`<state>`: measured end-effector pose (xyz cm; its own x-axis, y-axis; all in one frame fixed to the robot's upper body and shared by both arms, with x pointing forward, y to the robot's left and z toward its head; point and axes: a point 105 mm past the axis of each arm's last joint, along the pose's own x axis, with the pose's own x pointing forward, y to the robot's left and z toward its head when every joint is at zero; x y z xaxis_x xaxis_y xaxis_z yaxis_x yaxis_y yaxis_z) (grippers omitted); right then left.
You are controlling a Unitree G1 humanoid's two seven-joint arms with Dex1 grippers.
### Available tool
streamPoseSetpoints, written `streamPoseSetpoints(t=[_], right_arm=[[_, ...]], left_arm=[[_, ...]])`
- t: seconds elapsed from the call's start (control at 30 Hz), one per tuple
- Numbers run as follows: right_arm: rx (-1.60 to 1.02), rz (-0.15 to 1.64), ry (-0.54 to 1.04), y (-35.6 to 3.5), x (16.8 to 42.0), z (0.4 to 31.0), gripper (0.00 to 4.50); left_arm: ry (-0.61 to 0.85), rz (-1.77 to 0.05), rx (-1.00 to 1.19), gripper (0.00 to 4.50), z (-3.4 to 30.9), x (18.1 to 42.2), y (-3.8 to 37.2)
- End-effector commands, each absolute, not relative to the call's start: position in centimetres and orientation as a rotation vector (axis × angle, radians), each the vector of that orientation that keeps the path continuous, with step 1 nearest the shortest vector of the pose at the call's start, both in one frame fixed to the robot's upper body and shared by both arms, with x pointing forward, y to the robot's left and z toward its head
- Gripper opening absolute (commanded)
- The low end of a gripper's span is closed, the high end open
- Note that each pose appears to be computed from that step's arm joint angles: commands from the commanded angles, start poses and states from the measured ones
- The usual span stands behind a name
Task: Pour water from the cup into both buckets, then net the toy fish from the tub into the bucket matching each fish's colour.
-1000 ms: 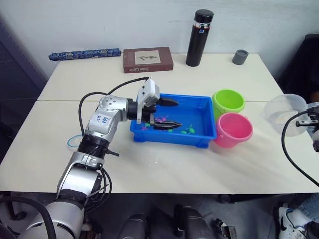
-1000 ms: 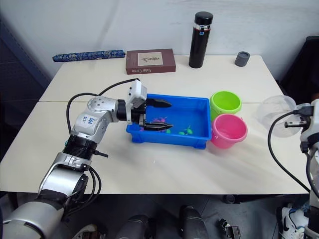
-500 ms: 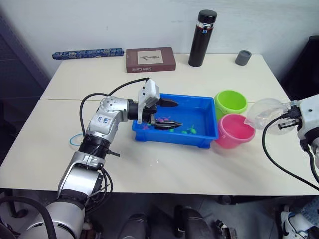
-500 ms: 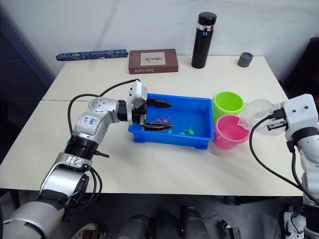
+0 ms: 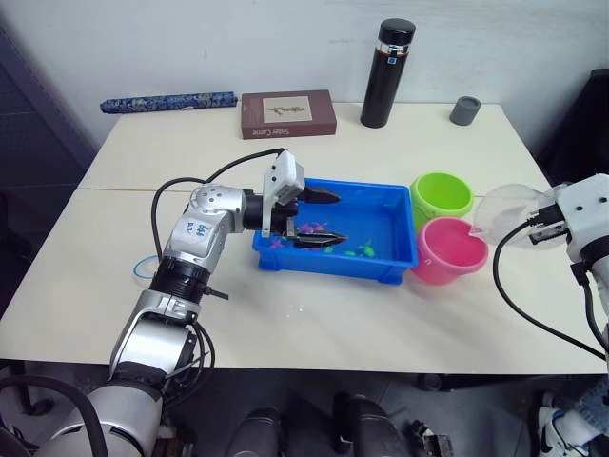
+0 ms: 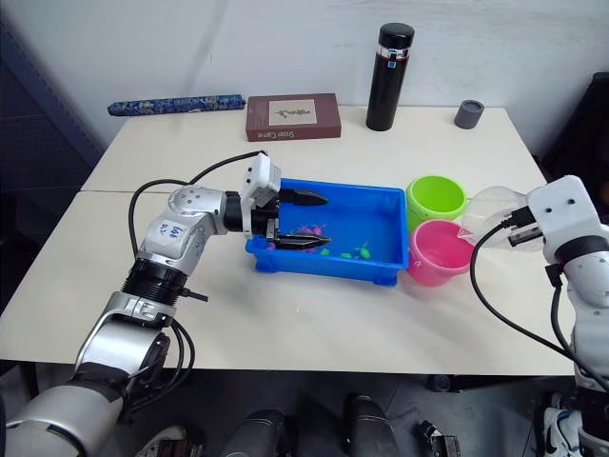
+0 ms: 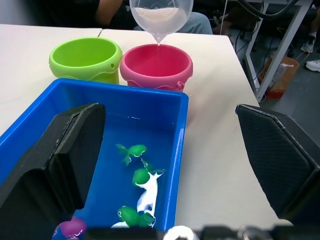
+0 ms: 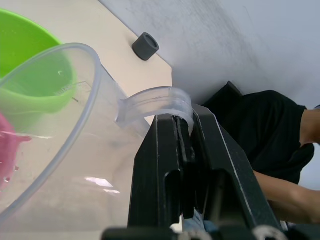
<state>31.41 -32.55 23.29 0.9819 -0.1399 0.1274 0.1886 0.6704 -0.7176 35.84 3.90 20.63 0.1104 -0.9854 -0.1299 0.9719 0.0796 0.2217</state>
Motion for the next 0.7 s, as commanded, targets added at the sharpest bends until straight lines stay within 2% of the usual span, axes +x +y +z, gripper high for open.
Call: streamPoseSetpoints(t=[0.03, 0.7], right_arm=[[-0.887, -0.205, -0.129, -32.34, 31.13, 25.37, 0.04], [-0.969, -0.19, -0.171, -31.89, 31.36, 25.76, 0.04]], left_arm=[[-0.126, -1.468, 0.306, 4.5, 22.4, 35.58, 3.75], [-0.129, -1.471, 0.306, 4.5, 22.28, 35.5, 3.68]])
